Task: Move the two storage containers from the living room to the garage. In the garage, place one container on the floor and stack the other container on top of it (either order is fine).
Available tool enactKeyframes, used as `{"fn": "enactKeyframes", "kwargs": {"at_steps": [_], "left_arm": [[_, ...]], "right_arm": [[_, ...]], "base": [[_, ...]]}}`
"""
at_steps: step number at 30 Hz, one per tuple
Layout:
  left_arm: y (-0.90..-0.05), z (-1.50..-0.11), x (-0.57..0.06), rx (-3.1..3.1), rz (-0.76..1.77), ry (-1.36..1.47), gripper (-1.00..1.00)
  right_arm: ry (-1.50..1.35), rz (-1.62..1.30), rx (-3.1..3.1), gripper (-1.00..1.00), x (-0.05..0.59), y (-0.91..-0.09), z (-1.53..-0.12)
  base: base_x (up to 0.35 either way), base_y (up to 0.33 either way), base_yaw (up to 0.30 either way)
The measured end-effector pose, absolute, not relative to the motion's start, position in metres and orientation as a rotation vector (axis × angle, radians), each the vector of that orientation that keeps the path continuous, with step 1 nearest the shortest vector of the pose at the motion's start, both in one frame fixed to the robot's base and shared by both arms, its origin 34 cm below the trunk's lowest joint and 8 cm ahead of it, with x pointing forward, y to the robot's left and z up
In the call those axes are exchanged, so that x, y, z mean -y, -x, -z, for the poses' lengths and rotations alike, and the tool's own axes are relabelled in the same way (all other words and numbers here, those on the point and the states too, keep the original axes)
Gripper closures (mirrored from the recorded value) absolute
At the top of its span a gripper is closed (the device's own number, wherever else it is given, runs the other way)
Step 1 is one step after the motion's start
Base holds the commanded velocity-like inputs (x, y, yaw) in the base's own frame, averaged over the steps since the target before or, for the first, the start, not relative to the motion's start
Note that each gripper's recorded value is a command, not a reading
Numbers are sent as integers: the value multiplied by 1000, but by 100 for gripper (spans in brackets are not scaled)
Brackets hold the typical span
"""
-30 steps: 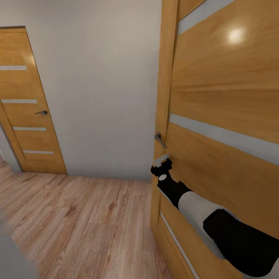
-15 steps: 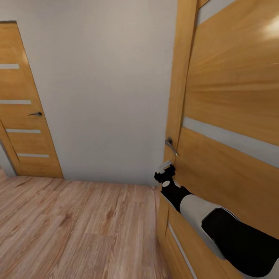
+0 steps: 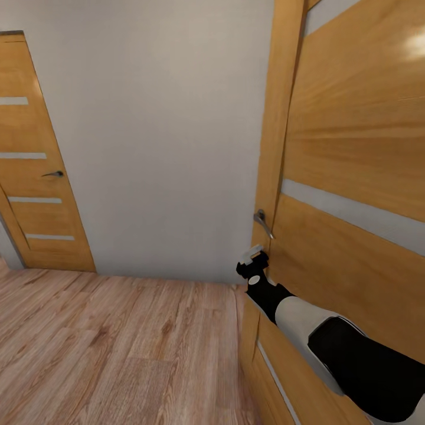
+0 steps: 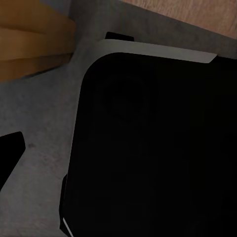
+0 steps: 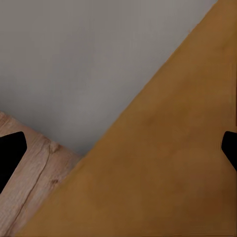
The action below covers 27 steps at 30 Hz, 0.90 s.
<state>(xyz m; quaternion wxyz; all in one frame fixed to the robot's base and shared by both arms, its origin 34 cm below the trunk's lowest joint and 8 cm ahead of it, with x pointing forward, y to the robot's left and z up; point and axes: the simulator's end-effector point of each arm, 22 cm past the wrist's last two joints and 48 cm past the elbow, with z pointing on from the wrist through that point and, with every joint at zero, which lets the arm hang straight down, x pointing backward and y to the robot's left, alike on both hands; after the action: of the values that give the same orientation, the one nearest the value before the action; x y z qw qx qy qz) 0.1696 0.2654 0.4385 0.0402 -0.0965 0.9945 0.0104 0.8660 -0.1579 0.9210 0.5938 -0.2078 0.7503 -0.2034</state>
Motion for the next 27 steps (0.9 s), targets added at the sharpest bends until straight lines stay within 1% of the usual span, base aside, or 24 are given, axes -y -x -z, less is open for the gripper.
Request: {"fn": "enactKeyframes", "kwargs": {"at_steps": [6,18,23,27], "left_arm": [[-170,-438,-265,-3047,-32,296,-100],[-170,-438,-265,-3047,-32,295,-100],[-170,-438,-265,-3047,-32,296,-100],[-170,-438,-265,-3047,-32,296,-100]], "right_arm": [[453,523,-1759,-100,197,-869,-919],[454,582,-1800,-100,233,-864,-902],[434,624,-1807,-100,265,-864,-902],[424,632,-1811,-100,273,-864,-901]], "base": [[0,0,0],[0,0,0],[0,0,0],[0,0,0]]}}
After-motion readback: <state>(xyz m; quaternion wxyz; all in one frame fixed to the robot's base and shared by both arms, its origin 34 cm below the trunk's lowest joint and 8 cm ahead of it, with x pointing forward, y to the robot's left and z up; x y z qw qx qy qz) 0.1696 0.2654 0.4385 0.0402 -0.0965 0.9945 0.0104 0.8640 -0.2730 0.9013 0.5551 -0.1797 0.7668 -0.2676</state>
